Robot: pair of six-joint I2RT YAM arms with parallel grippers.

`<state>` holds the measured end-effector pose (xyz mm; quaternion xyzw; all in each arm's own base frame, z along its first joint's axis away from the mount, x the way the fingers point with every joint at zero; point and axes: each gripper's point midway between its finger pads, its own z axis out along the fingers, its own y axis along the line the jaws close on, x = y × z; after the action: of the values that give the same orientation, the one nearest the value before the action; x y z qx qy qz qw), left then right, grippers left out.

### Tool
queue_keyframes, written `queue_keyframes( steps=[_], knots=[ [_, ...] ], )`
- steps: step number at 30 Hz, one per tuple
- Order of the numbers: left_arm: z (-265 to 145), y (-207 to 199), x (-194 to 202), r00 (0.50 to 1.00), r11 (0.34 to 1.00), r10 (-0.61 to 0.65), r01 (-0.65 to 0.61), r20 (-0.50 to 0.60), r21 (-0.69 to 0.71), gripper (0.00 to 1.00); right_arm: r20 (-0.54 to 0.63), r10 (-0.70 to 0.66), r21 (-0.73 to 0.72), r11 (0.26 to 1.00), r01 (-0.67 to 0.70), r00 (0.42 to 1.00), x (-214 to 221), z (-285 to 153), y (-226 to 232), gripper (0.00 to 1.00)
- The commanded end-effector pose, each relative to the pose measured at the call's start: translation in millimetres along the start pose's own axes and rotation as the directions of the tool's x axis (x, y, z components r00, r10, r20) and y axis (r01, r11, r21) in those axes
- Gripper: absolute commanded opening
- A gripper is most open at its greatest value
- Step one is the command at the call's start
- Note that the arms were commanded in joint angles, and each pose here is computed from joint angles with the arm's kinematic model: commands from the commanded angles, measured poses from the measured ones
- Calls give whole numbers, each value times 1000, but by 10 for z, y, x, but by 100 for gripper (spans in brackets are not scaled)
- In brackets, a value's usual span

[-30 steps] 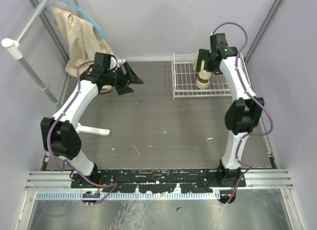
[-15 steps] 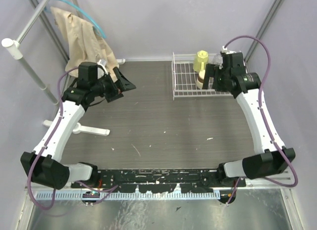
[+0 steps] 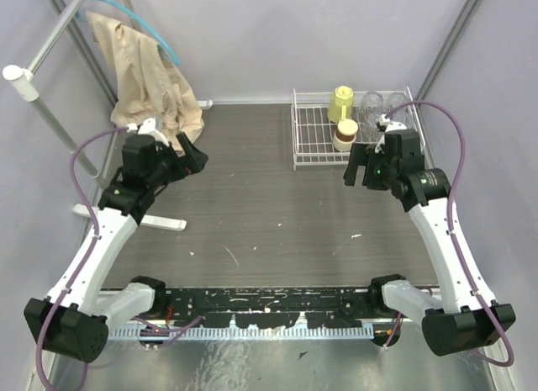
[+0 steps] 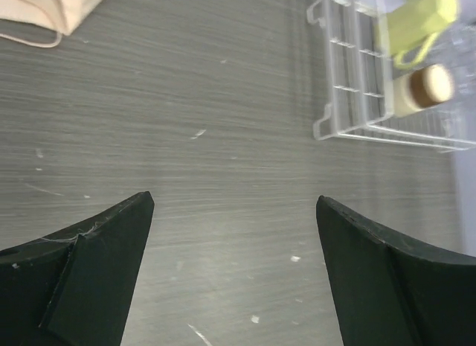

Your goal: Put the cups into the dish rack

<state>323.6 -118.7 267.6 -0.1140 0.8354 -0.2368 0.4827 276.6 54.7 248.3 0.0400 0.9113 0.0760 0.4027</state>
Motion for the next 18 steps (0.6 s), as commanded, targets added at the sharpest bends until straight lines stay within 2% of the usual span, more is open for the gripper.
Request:
queue_keyframes(
  steps=[1, 3, 5, 10, 12, 15, 16, 18],
  knots=[
    [182, 422, -6, 969, 978, 195, -180, 151, -109, 98, 67, 43, -104, 994, -36, 997, -98, -64, 187, 100],
    [235, 636, 88, 949, 955, 270, -242, 166, -168, 98, 71, 55, -118, 992, -46, 996, -96, -68, 212, 100],
    [292, 756, 184, 902, 911, 400, -371, 165, -181, 98, 66, 58, -122, 991, -50, 996, -86, -52, 220, 100],
    [427, 1188, 483, 803, 795, 586, -543, 112, -269, 98, 42, 48, -108, 993, -44, 998, -58, 45, 202, 100],
    [498, 1196, 582, 732, 740, 667, -632, 137, -230, 98, 34, 43, -101, 994, -40, 998, -47, 78, 190, 100],
    [571, 1256, 590, 677, 717, 696, -652, 239, -246, 98, 22, 39, -79, 996, -37, 999, -9, 147, 149, 100],
    [619, 1332, 646, 681, 719, 694, -647, 234, -253, 98, 17, 37, -70, 997, -35, 999, 6, 166, 131, 100],
    [677, 1439, 698, 720, 760, 649, -599, 246, -251, 98, 0, 34, -40, 999, -34, 999, 49, 213, 76, 100]
  ],
)
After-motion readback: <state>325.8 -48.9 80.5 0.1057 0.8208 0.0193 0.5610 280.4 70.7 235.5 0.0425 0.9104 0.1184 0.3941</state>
